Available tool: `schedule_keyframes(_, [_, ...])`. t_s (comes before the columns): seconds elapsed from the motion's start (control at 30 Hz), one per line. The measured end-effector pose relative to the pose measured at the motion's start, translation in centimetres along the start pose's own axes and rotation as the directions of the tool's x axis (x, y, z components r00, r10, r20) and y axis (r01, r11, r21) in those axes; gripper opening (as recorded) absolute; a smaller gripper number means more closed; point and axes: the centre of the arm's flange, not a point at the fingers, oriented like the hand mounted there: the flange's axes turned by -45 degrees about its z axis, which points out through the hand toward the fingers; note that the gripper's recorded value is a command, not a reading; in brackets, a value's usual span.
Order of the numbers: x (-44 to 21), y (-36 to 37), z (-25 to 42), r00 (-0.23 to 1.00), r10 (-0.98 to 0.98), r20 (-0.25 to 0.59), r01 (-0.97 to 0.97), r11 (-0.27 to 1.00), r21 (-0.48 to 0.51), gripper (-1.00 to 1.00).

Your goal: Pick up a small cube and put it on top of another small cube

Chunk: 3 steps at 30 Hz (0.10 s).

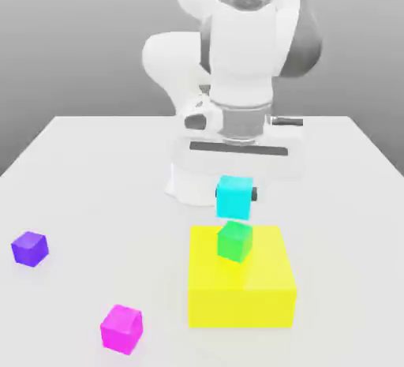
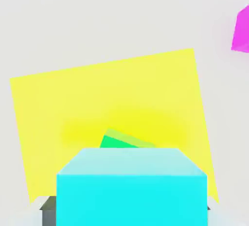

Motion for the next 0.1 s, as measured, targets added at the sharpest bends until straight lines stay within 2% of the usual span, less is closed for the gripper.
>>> schedule_keyframes(0.03, [-0.06, 0.00, 0.55, 1.000, -0.001, 0.000, 0.001, 1.000, 0.000, 1.00])
schedule_keyframes(0.1, [-0.06, 0.00, 0.55, 1.000, -0.001, 0.000, 0.001, 1.000, 0.000, 1.00])
